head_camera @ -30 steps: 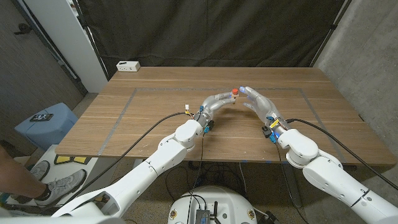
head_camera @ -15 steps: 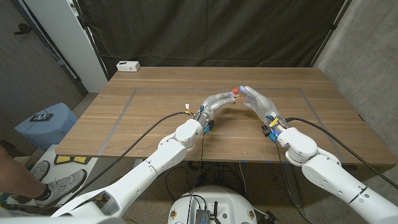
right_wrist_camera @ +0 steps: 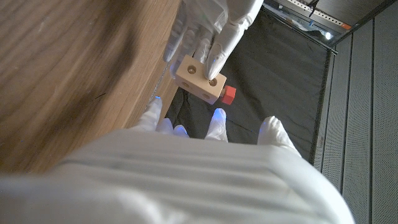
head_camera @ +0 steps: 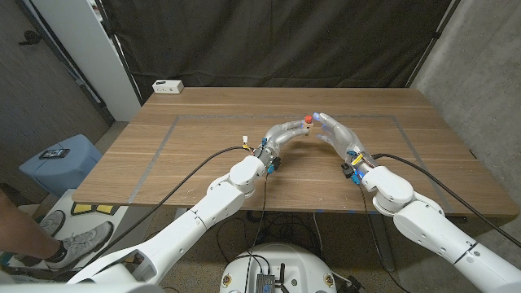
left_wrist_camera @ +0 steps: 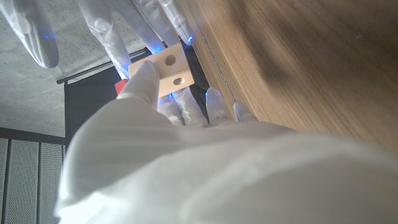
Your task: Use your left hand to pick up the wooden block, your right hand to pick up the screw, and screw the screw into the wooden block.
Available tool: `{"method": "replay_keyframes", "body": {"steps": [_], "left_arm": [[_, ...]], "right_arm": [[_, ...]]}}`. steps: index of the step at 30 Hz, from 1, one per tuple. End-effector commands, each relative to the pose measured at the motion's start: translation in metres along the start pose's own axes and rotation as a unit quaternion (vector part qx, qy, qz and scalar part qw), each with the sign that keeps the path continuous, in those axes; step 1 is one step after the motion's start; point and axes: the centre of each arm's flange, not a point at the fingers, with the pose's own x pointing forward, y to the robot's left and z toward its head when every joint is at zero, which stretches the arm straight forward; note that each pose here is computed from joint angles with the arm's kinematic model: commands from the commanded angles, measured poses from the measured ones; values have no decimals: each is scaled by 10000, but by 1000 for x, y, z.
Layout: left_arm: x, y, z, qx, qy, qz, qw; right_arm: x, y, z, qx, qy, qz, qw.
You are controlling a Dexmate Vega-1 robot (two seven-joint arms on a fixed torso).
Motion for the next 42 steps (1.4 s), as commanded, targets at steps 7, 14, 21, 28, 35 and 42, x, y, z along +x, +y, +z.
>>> {"method": "replay_keyframes", "body": {"steps": [7,14,21,28,35,42], "left_arm": [[1,-1,-1,-11,19,17,10000],[2,-1,-2,-7,33,15,10000],[4,-1,-2,-8,30,3,10000],[5,-1,-2,-12,19,8,10000],[5,-1,-2,-15,23,10,10000],[6,-2,-2,-5,16,-4,10000]], "right_arm": [[2,2,0,-6,-10,21,10000],[1,3,0,15,-15,13,10000],[1,4,-1,32,-7,11,10000],[0,4,-2,40,13,14,10000],[-1,6,-1,47,7,-3,10000],[-3,8,2,32,-43,-40,10000]]}}
